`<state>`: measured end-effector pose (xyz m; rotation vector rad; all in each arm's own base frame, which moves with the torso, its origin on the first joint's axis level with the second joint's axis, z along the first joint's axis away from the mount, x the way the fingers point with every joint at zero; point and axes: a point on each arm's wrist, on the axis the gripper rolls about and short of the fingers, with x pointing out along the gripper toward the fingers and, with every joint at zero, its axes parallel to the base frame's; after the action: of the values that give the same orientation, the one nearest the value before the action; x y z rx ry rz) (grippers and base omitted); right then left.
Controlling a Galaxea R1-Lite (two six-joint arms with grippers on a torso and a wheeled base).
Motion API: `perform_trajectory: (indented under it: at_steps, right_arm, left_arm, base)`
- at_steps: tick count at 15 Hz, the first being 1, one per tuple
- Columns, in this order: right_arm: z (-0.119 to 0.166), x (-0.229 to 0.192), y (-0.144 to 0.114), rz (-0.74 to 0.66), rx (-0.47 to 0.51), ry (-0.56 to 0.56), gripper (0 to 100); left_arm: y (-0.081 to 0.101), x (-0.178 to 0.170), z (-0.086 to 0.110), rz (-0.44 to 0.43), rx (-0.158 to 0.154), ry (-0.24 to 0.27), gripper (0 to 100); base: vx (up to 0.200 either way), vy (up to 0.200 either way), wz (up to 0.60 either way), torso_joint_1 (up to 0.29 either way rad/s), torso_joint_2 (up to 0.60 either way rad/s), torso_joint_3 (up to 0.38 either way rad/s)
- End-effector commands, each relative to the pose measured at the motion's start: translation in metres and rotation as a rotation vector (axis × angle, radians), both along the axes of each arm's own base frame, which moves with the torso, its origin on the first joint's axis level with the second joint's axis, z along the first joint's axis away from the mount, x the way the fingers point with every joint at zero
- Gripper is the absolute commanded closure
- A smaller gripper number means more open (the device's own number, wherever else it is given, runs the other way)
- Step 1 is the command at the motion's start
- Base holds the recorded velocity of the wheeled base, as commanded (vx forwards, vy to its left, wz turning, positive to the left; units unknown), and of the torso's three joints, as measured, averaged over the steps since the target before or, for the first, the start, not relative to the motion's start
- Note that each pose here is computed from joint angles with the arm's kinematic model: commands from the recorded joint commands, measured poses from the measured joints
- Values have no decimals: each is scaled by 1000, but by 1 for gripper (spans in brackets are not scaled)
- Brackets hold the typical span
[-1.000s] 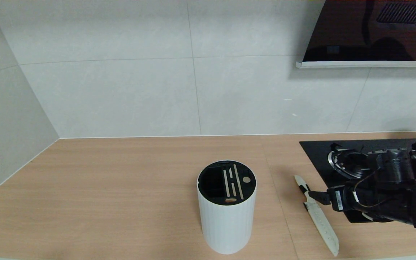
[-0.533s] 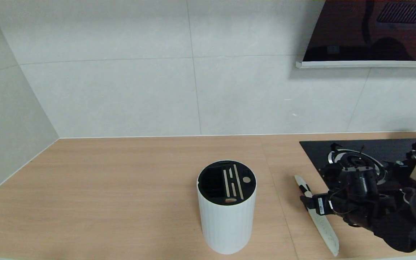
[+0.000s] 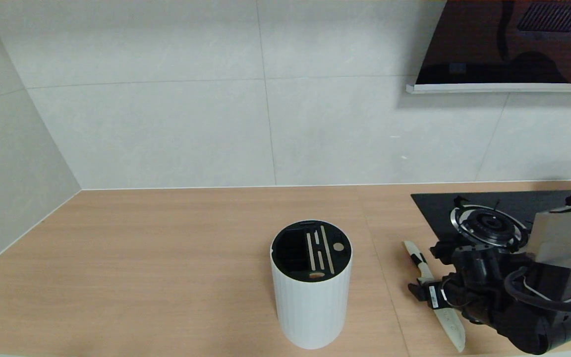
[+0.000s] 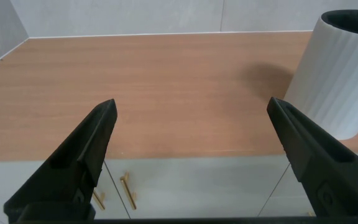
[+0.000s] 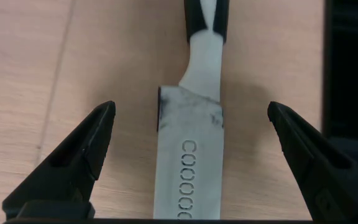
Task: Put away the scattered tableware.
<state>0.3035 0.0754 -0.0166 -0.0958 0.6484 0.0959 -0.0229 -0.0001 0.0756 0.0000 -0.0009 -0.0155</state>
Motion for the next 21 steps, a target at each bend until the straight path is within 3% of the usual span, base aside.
perform_trajectory:
  at_steps: [1, 9, 10, 18, 20, 21]
  right_arm:
    - [-3, 0, 0, -2, -4, 9, 0]
    - [-6, 1, 0, -16, -17, 12, 0]
    - [-7, 1, 0, -17, -19, 14, 100]
    - [-5, 2, 0, -20, -17, 2, 100]
    - [5, 2, 0, -27, -10, -28, 100]
    - [31, 0, 6, -35, 29, -113, 100]
  left_arm:
    - [0, 0, 0, 0, 0, 1, 0]
    - [0, 0, 0, 0, -2, 1, 0]
    - [0, 0, 0, 0, 0, 1, 0]
    - [0, 0, 0, 0, 0, 1, 0]
    - [0, 0, 0, 0, 0, 2, 0]
    - [0, 0, 0, 0, 0, 1, 0]
  base:
    - [0, 0, 0, 0, 0, 0]
    - [0, 0, 0, 0, 0, 0]
    - [0, 0, 0, 0, 0, 0]
    - [0, 0, 0, 0, 0, 0]
    - [0, 0, 0, 0, 0, 0]
    - [0, 0, 0, 0, 0, 0]
